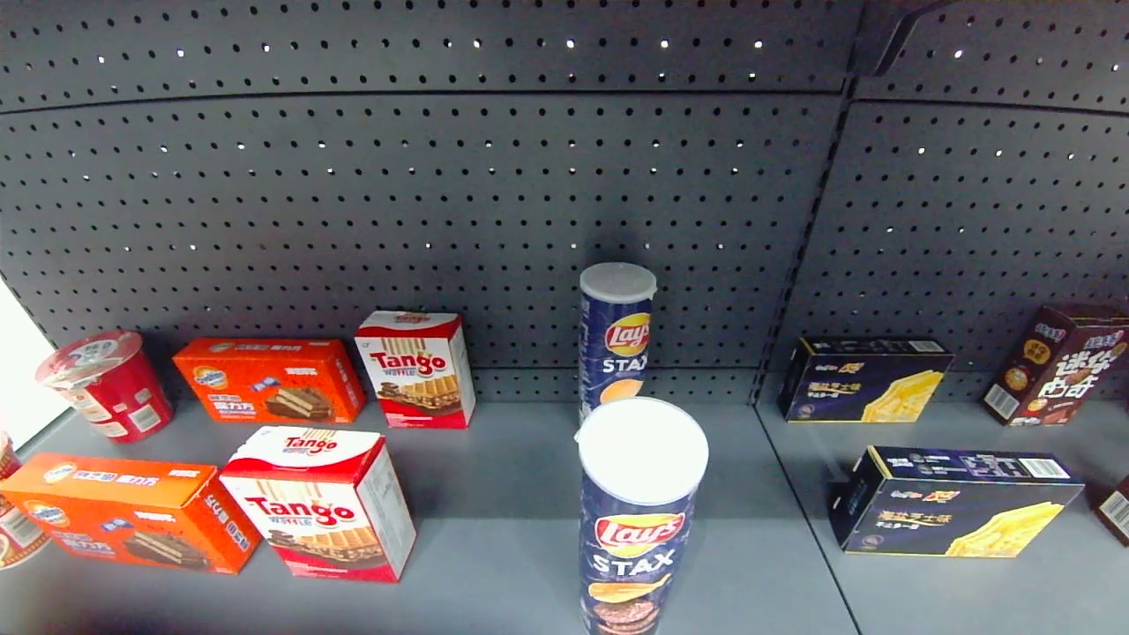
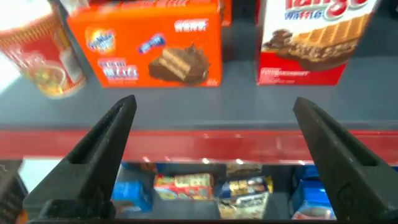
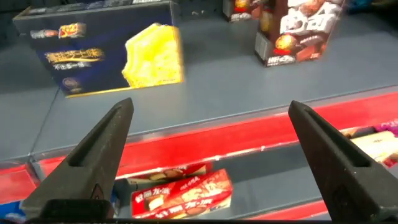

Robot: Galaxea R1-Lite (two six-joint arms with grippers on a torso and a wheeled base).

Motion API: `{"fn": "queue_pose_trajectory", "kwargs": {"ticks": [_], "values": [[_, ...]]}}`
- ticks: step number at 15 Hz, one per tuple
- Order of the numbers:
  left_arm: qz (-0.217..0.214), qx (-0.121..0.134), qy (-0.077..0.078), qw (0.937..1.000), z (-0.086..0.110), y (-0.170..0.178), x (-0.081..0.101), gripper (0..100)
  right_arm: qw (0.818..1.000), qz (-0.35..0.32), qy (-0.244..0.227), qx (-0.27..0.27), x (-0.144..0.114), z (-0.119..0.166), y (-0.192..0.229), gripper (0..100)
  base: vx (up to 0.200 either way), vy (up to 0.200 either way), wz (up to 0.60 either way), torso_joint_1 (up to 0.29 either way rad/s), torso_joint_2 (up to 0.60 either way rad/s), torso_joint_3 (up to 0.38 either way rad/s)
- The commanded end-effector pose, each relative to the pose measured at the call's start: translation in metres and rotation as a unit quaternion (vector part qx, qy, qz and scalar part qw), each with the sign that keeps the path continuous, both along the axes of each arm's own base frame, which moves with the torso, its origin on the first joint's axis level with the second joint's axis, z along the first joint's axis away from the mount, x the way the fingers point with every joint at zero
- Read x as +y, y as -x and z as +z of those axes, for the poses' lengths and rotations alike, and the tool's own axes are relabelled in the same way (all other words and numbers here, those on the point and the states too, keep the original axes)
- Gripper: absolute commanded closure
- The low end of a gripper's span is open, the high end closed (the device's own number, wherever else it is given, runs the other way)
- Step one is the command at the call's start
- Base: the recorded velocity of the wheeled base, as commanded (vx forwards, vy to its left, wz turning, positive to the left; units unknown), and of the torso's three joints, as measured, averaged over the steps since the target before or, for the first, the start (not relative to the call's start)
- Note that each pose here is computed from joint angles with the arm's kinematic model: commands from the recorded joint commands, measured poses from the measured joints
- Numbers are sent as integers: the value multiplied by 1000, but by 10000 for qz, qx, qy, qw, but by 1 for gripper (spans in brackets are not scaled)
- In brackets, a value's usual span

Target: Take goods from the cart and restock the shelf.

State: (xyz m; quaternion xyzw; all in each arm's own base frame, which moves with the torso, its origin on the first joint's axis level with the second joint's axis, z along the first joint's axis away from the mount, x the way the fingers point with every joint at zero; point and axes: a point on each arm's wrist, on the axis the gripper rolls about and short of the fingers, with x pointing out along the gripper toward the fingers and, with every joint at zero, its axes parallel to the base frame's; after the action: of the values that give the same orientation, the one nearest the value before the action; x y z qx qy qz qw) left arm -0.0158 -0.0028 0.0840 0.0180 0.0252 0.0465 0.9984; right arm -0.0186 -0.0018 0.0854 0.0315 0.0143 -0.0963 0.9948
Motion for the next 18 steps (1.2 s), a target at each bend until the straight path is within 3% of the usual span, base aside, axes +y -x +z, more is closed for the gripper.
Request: {"fn": "queue_pose_trajectory", "kwargs": {"ticks": [1, 18], "values": [[5, 10, -6, 10000, 0, 0, 0, 0, 10000, 1, 0, 2, 0, 0, 0, 0, 0, 0, 0, 0, 0, 0], [34, -10, -41, 10000, 0, 0, 0, 0, 10000, 1, 0, 2, 0, 0, 0, 0, -12, 0, 0, 0, 0, 0]]}}
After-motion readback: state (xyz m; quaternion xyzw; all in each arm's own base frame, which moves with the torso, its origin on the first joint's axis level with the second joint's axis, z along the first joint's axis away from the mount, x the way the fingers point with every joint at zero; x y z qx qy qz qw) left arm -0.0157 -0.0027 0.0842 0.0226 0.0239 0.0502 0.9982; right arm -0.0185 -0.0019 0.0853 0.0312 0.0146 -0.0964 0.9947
